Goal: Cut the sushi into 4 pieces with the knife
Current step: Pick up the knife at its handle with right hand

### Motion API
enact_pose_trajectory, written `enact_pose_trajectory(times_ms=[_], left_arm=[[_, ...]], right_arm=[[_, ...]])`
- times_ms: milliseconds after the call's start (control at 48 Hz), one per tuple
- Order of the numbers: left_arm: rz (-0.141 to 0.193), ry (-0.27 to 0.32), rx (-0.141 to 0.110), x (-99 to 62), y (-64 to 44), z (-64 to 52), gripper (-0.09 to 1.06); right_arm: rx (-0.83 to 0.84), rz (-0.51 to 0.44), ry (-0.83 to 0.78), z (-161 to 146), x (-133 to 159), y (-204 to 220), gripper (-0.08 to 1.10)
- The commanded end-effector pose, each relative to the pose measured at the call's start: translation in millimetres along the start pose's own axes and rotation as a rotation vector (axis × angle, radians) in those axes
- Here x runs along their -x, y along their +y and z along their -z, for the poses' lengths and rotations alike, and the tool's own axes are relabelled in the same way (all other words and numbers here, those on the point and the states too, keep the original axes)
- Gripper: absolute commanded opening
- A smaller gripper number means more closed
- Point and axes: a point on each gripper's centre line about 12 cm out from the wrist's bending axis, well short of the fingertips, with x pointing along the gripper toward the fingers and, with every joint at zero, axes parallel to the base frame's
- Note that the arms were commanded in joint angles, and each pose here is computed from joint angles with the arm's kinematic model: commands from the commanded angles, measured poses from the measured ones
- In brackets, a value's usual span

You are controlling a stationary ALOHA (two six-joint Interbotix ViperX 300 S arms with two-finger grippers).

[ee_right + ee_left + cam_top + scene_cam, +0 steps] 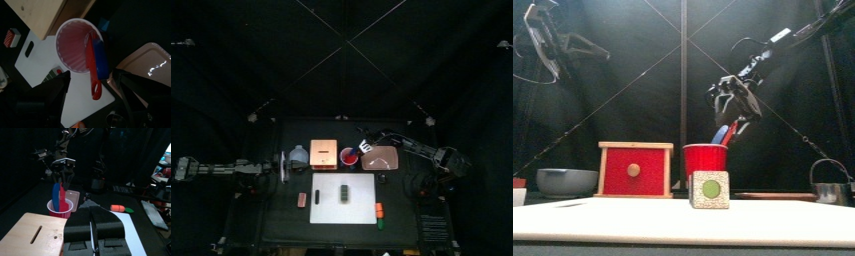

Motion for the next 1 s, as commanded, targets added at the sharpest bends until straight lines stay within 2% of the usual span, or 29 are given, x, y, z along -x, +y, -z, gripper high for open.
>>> enact_pose_trajectory(times_ms=[21, 208, 312, 562, 1000], left_arm=[[-0.007, -0.017, 0.009, -2.0, 0.9, -5.0, 0.07], [-0.011, -0.011, 0.011, -1.3, 1.6, -2.7, 0.07], [-0.012, -0.013, 0.014, -1.1, 1.7, -3.0, 0.07], [-0.02, -0.012, 0.018, -1.3, 3.3, -2.8, 0.07], [-0.034, -0.011, 0.016, -1.0, 6.3, -1.9, 0.07]], right_arm=[[0.011, -0.015, -0.028, -5.0, 9.2, 7.2, 0.96], [0.009, -0.011, -0.023, -3.8, 7.7, 5.9, 0.95], [0.008, -0.009, -0.019, -2.9, 6.5, 5.0, 0.89], [0.009, -0.008, -0.013, -1.9, 6.2, 4.7, 0.6], [0.02, -0.019, -0.011, -6.1, 14.6, 10.4, 0.21]])
